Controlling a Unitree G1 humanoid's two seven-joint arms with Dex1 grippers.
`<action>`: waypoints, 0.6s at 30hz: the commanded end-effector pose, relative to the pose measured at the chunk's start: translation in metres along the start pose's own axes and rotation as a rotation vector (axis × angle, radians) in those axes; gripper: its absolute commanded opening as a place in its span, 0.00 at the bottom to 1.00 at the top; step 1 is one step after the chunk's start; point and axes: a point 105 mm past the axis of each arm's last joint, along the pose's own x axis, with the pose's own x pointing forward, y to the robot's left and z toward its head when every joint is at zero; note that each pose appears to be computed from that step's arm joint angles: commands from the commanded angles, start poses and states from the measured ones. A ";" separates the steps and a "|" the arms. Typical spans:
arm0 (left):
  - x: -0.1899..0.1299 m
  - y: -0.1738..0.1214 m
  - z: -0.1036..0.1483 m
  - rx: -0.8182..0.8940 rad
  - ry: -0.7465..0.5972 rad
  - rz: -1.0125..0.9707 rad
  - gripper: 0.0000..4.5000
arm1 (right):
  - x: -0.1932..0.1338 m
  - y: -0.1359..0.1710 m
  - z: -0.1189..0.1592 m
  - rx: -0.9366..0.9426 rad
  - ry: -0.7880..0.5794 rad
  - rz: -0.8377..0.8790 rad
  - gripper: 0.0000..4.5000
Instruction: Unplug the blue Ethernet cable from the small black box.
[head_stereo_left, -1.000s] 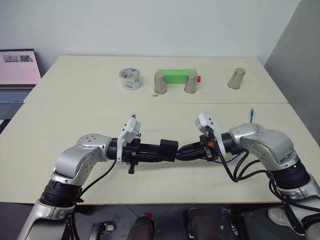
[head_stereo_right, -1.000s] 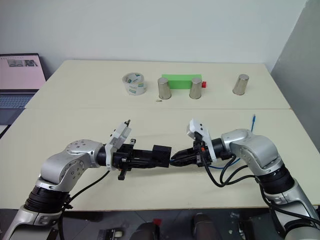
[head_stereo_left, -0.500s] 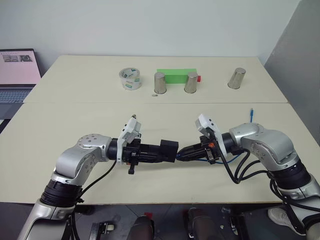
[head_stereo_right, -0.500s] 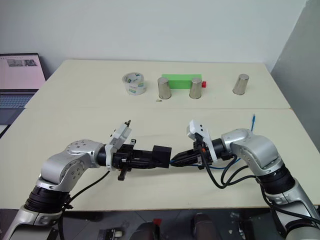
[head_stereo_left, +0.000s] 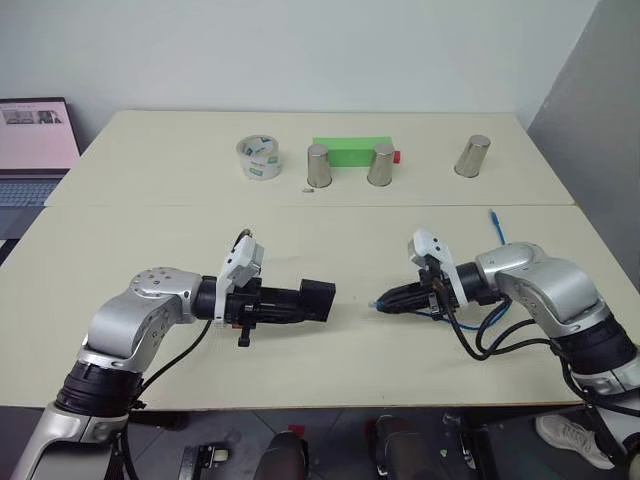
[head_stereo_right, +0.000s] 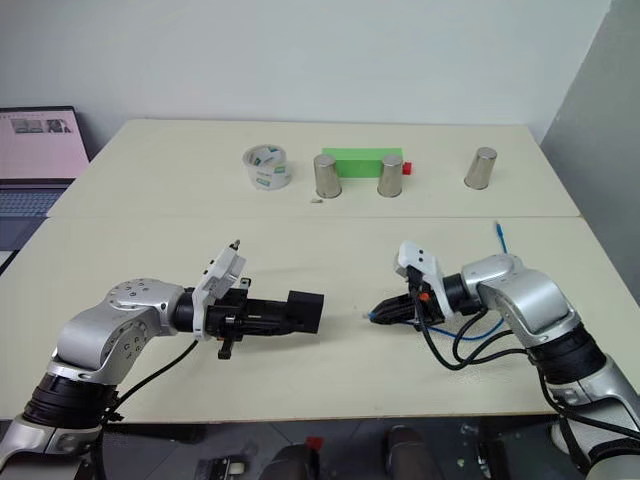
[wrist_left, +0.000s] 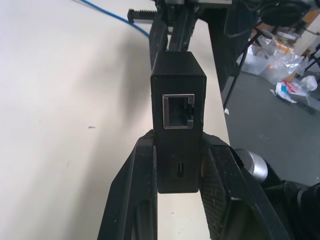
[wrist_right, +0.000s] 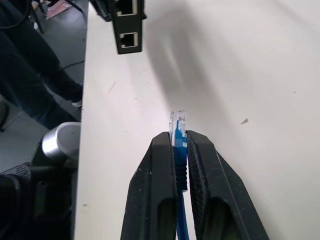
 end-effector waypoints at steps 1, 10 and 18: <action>-0.009 0.009 0.005 0.033 -0.028 0.107 0.17 | -0.009 -0.062 0.012 -0.125 -0.058 -0.380 0.01; -0.015 0.039 -0.001 0.047 -0.081 0.374 0.17 | -0.008 -0.103 0.005 -0.162 -0.087 -0.617 0.29; -0.045 0.087 -0.005 0.114 -0.125 0.785 0.17 | -0.025 -0.061 0.029 -0.234 -0.136 -0.395 0.72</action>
